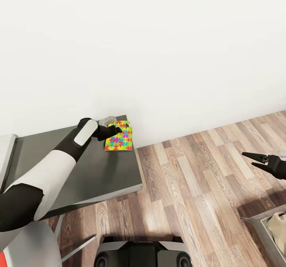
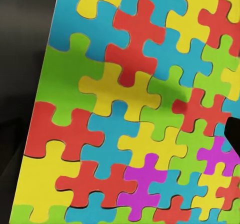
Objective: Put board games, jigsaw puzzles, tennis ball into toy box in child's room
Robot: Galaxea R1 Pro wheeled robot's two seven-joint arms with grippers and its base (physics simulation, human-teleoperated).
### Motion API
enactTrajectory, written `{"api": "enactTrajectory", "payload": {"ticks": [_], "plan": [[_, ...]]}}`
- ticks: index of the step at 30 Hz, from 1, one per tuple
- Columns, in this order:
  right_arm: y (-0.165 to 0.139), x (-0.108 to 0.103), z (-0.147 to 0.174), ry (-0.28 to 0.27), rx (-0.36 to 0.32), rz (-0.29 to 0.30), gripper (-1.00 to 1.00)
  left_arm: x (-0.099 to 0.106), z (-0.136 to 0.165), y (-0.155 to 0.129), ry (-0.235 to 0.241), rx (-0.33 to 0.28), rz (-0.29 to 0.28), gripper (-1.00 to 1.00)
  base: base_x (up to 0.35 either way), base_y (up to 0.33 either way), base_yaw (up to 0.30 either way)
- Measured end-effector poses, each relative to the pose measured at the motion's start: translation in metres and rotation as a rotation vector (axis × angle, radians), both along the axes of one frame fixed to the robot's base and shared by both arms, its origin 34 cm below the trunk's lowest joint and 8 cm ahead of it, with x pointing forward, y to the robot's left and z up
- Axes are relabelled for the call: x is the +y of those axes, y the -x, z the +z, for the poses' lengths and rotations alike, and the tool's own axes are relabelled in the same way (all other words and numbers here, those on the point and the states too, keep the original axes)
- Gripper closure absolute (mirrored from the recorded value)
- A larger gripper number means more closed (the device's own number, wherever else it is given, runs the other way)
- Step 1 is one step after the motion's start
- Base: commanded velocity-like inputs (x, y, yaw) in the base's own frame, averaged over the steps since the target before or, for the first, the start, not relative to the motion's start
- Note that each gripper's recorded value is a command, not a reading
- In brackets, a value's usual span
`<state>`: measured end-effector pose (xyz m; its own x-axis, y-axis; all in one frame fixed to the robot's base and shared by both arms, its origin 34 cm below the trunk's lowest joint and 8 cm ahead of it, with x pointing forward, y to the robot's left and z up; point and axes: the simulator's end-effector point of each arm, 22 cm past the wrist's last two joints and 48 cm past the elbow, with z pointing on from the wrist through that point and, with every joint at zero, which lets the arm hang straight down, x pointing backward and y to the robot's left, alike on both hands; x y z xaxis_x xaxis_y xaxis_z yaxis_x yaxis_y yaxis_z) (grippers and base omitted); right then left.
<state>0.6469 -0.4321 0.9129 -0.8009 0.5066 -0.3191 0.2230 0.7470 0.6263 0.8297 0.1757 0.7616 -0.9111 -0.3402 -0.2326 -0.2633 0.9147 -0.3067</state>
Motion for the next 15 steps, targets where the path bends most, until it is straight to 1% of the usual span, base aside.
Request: {"api": "enactTrajectory", "payload": {"ticks": [6,10,12,15], "plan": [[0.0000,0.0000,0.0000,0.000,0.000,0.000,-1.00,0.0002,0.0000,0.0000,0.000,0.000,0.000,-1.00,0.000,0.000,-0.031],[0.0001,0.0002,-0.0001,0.000,0.000,0.000,-1.00,0.0022,-0.0006,0.0005,-0.012,0.001,-0.006,-1.00,0.000,0.000,-0.142],[0.0001,0.0002,-0.0002,0.000,0.001,0.000,-1.00,0.0000,-0.0001,0.0002,0.000,0.001,0.000,-1.00,0.000,0.000,-0.129],[0.0000,0.0004,0.0001,0.000,0.000,0.001,-1.00,0.0005,-0.0001,0.0002,-0.002,0.001,-0.001,-1.00,0.000,0.000,-0.075]]}}
